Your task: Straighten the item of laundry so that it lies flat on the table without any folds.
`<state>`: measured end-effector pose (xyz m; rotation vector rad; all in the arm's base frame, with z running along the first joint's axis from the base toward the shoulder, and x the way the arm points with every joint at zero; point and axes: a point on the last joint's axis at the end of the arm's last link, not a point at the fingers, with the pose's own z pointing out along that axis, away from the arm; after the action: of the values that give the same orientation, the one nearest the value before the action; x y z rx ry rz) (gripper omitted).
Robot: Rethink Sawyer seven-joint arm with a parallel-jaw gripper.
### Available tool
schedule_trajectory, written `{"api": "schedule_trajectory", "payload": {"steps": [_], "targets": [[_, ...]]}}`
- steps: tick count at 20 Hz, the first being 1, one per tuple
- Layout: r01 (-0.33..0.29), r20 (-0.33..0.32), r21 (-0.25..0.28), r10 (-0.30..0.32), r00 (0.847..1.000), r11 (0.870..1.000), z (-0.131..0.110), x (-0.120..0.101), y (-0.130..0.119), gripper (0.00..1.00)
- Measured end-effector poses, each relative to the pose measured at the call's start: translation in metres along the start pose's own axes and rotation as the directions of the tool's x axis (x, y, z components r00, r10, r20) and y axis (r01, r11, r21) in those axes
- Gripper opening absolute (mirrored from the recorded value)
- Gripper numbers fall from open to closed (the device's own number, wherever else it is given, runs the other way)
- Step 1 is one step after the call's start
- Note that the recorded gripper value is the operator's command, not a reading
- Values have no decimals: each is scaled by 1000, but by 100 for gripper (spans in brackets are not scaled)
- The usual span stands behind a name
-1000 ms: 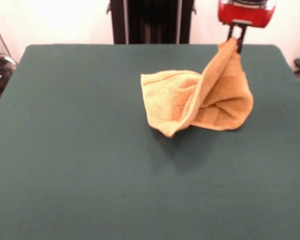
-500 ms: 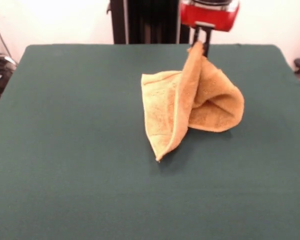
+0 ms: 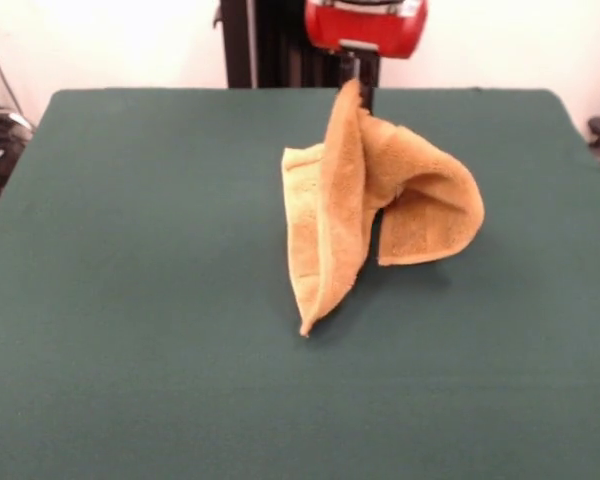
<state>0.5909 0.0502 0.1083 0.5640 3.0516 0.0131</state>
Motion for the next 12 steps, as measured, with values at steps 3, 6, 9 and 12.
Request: {"api": "schedule_trajectory", "payload": {"steps": [3, 6, 9, 12], "targets": [[6, 7, 0, -6, 1000, 1000, -5, -4, -8, 0], [9, 10, 2, -9, 1000, 1000, -18, -8, -22, 0], [9, 2, -1, -9, 1000, 1000, -26, -8, -29, 0], [-4, -9, -5, 4, 1000, 1000, -37, -8, -43, 0]]}}
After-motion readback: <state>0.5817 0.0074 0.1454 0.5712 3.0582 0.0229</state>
